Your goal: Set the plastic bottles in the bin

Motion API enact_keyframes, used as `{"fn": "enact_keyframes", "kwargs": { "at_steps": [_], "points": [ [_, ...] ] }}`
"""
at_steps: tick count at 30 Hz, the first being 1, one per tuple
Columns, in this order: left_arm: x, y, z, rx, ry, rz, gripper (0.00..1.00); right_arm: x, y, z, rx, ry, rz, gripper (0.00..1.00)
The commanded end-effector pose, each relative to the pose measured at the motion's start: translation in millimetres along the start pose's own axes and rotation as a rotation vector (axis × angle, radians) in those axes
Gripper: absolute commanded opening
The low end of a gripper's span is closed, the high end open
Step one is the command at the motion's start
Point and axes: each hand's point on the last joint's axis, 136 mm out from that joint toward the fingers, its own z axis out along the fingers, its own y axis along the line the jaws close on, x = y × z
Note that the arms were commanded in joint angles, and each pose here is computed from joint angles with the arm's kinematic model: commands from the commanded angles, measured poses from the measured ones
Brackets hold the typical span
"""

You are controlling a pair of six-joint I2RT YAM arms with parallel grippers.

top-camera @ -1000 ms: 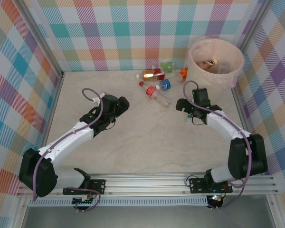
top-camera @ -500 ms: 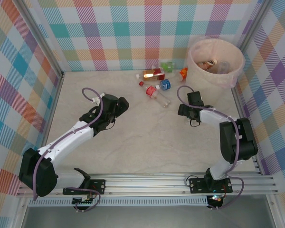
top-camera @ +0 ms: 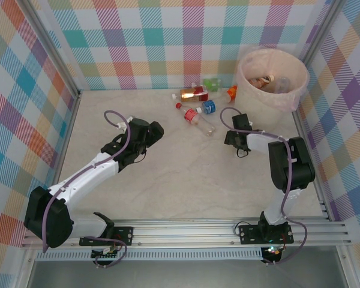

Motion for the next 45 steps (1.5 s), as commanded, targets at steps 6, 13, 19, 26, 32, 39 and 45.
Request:
{"fn": "enact_keyframes", "kwargs": {
  "at_steps": [6,13,19,26,32,39,45],
  "points": [
    [-4.2,-1.6,5.5,-0.002,-0.007,-0.007,1.00,-3.9,16.1,-4.2,-0.080,-0.016,-0.017,0.61],
    [-2.6,1.7,5.9,-0.011,-0.005,-0.015,1.00,0.1,27.9,-18.6,-0.165,-0.030,-0.039,0.52],
    [-4.7,3.7,2.2,-0.012,-0.017,-0.018,1.00,3.6,39.1,-35.5,-0.234,-0.063,-0.076,0.46],
    [-5.3,7.1,-1.2,-0.013,-0.027,-0.020,1.00,-2.8,55.9,-67.4,-0.354,-0.136,-0.116,0.42],
    [-3.3,1.4,-1.6,0.021,-0.014,-0.007,1.00,-17.5,70.3,-99.0,-0.456,-0.190,-0.104,0.41],
    [7.0,-30.3,2.3,0.183,0.046,0.033,1.00,-38.9,92.5,-144.0,-0.617,-0.268,-0.096,0.42],
    [11.6,-43.3,3.7,0.250,0.070,0.055,1.00,-49.9,106.2,-181.1,-0.733,-0.318,-0.115,0.42]
  ]
}}
